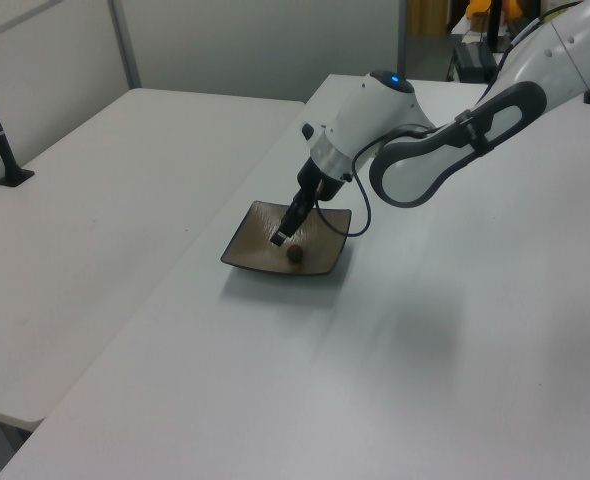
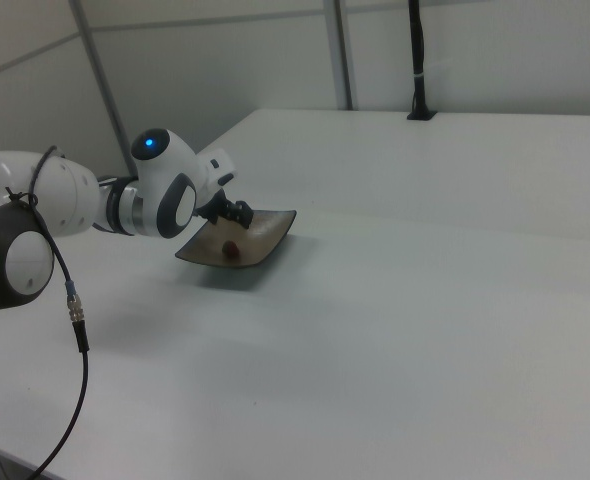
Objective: Strawberries on a ceramic plate
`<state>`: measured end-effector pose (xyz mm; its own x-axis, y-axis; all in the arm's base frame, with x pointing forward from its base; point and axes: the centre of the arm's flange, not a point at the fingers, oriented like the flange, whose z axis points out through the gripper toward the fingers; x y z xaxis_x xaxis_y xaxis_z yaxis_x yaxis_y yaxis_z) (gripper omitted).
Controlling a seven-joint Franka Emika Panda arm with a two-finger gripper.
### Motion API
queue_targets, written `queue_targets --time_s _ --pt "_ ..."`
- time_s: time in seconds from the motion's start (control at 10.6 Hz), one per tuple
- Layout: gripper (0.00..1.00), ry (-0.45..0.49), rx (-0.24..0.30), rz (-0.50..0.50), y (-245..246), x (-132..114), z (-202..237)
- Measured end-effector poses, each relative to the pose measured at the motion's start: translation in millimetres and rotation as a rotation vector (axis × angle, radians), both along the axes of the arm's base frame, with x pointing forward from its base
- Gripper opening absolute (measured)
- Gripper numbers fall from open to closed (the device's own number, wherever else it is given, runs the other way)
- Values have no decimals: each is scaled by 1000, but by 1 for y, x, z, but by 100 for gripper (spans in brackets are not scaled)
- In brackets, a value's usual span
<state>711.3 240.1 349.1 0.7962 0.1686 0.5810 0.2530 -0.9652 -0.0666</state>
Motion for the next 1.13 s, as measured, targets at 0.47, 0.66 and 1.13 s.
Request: queue_targets --time_s 0.47,0.66,1.13 --pt "100 23 6 5 -7 -10 82" --pt "100 176 -25 5 -25 -32 127" --pt "100 428 -46 -68 -86 -94 221"
